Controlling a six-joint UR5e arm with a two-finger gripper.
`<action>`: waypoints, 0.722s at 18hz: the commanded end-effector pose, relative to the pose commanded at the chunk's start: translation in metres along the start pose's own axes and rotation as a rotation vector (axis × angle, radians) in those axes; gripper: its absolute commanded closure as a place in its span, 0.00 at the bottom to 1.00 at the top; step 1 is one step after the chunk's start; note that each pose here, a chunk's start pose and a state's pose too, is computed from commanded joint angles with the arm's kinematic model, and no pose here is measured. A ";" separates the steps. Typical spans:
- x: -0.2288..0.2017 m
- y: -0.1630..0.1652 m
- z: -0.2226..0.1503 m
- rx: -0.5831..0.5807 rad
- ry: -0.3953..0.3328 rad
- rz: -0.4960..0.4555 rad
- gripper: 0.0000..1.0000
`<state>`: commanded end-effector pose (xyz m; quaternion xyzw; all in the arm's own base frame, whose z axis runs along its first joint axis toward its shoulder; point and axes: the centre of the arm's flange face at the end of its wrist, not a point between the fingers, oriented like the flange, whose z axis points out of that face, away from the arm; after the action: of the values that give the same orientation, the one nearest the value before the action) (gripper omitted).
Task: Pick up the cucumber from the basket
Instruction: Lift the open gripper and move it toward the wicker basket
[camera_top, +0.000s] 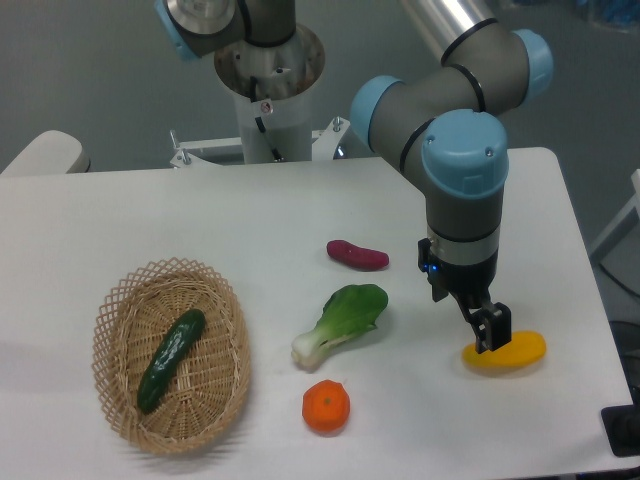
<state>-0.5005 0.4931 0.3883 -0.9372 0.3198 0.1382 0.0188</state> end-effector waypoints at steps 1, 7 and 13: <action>0.000 0.000 0.001 -0.003 0.002 0.000 0.00; 0.013 -0.018 -0.009 0.006 0.008 0.004 0.00; 0.057 -0.068 -0.014 0.025 0.051 -0.174 0.00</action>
<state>-0.4126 0.5119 0.3826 -0.9643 0.2391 0.1083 0.0344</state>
